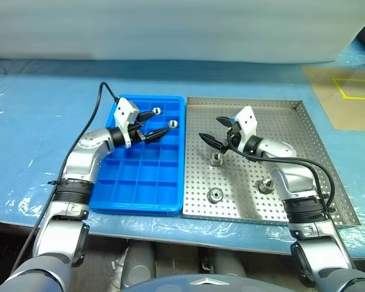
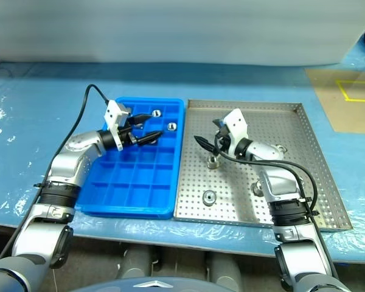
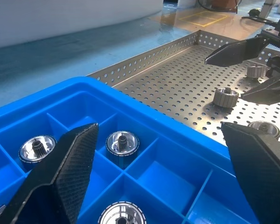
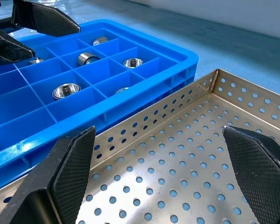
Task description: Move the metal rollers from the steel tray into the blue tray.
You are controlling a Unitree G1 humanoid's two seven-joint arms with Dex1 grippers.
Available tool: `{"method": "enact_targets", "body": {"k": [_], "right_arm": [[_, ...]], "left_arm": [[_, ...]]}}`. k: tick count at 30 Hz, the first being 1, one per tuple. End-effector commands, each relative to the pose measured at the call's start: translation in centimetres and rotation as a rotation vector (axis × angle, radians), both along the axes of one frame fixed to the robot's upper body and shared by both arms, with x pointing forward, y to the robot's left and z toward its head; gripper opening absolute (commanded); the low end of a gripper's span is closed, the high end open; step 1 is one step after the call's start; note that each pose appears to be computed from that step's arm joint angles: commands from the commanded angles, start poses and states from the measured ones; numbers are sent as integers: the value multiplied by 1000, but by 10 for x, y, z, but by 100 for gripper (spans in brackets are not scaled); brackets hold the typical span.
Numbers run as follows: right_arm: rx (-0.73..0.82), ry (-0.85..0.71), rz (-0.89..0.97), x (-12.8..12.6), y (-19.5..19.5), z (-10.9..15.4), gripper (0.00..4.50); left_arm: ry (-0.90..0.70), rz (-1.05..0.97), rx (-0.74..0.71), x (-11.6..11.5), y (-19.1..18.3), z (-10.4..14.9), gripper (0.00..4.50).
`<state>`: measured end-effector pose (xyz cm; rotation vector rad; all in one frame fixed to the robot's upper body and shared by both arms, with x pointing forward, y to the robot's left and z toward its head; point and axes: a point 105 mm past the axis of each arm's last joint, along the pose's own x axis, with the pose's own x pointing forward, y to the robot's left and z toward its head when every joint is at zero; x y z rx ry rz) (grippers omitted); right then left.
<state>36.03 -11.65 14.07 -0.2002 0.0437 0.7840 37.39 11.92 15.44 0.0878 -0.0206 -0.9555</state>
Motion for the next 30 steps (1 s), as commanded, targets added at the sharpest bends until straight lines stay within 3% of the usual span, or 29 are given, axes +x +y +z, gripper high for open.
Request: {"method": "enact_targets", "body": {"k": [1, 11, 15, 24, 30], "right_arm": [[22, -60, 19, -1, 4, 17, 450], [22, -68, 6, -1, 1, 19, 450], [12, -78, -5, -2, -6, 23, 450], [25, -138, -191, -8, -62, 49, 450], [5, -170, -368, -34, -105, 57, 450]], "left_arm": [[-48, -6, -17, -2, -2, 14, 444], [-55, -20, -21, -2, -5, 17, 444], [-75, -45, -68, 2, -16, 30, 444], [-177, -168, 40, 34, -94, 38, 444], [-162, -237, 125, 36, -154, 30, 444]]}}
